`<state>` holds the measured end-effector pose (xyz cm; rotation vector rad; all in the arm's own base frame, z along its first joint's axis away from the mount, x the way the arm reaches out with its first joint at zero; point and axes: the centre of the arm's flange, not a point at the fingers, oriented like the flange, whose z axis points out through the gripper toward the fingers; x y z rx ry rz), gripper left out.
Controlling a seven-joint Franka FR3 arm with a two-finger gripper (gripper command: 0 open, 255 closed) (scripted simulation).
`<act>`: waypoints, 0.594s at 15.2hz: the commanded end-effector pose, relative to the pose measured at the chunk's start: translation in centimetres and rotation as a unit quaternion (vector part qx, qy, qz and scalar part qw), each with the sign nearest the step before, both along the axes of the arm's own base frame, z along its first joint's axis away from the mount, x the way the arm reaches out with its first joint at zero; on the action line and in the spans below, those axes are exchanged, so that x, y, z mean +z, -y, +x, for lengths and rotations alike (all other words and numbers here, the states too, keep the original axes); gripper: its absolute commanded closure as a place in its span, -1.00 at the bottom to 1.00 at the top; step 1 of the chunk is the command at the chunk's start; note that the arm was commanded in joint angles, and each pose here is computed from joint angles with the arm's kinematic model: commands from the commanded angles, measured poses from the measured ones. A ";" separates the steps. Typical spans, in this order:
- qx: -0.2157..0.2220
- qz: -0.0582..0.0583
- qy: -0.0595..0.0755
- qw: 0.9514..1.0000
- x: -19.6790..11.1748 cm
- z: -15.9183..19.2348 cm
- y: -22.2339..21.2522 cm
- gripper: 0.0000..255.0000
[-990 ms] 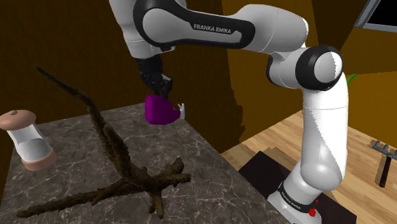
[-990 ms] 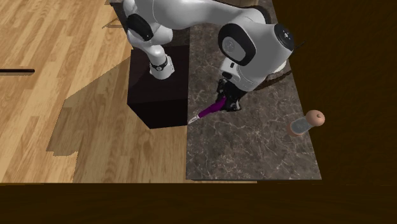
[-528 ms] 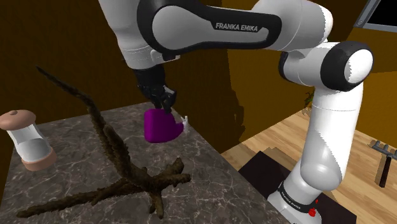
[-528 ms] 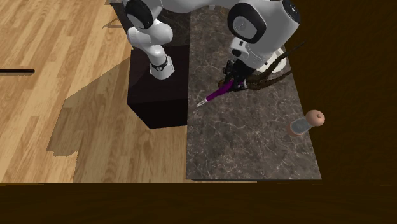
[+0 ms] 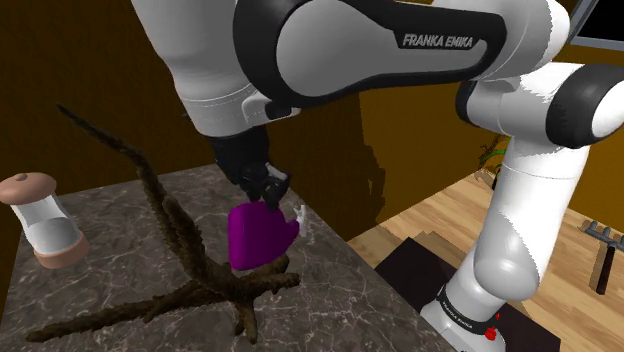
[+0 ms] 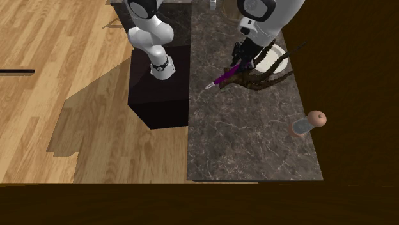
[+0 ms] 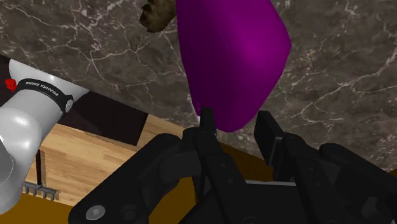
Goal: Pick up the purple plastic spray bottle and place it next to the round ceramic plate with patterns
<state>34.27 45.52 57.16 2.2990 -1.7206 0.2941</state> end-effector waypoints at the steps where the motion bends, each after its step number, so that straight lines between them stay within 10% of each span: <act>1: -0.001 0.000 0.000 1.000 -0.3 -2.6 -1.6 1.00; 9: -0.001 0.000 0.000 1.000 -0.2 -11.9 -6.6 1.00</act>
